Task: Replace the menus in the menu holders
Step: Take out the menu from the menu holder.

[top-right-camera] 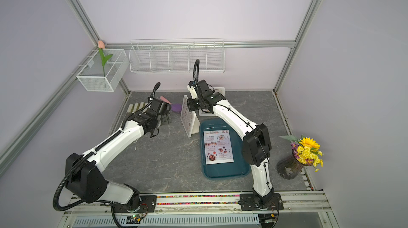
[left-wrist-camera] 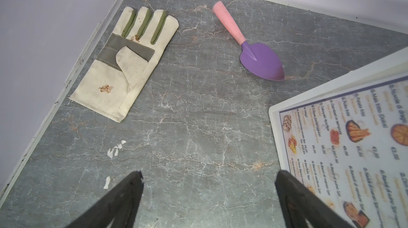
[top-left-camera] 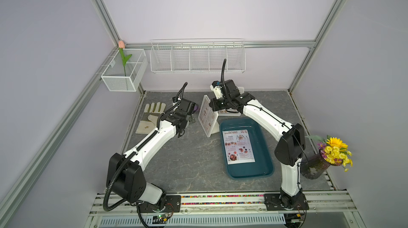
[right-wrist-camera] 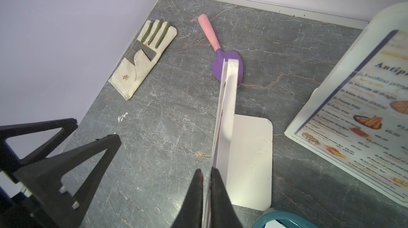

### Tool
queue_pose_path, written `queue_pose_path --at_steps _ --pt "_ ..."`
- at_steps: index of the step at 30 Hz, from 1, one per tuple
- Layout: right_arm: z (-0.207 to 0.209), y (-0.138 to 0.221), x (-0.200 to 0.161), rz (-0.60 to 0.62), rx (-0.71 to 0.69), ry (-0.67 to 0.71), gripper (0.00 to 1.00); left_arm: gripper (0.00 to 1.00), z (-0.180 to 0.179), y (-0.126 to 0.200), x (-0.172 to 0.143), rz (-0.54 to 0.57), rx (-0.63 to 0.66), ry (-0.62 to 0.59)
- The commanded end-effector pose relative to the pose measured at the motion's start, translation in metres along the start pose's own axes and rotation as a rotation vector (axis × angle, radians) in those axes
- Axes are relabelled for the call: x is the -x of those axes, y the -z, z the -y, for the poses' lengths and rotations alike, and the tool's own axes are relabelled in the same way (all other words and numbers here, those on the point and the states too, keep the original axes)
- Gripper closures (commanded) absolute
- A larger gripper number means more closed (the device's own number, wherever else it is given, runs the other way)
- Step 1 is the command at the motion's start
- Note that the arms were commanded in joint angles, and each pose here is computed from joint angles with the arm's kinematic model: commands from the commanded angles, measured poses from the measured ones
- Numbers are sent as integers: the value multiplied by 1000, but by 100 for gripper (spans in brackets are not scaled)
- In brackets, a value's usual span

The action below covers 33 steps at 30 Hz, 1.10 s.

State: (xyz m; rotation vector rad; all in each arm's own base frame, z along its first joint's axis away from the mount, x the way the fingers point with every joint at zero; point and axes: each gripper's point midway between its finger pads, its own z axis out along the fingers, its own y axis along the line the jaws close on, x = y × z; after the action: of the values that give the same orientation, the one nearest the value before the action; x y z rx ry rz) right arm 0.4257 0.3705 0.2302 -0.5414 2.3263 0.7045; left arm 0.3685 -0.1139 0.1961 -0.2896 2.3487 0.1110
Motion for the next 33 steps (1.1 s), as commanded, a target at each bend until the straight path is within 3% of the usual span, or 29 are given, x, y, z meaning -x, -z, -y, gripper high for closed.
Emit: queue_pose_path --at_steps 1,33 --pt "-13 25 24 70 46 -1 88 4 -5 12 14 32 6 25" --pt "-11 33 34 94 66 -16 92 4 -5 12 18 42 8 30"
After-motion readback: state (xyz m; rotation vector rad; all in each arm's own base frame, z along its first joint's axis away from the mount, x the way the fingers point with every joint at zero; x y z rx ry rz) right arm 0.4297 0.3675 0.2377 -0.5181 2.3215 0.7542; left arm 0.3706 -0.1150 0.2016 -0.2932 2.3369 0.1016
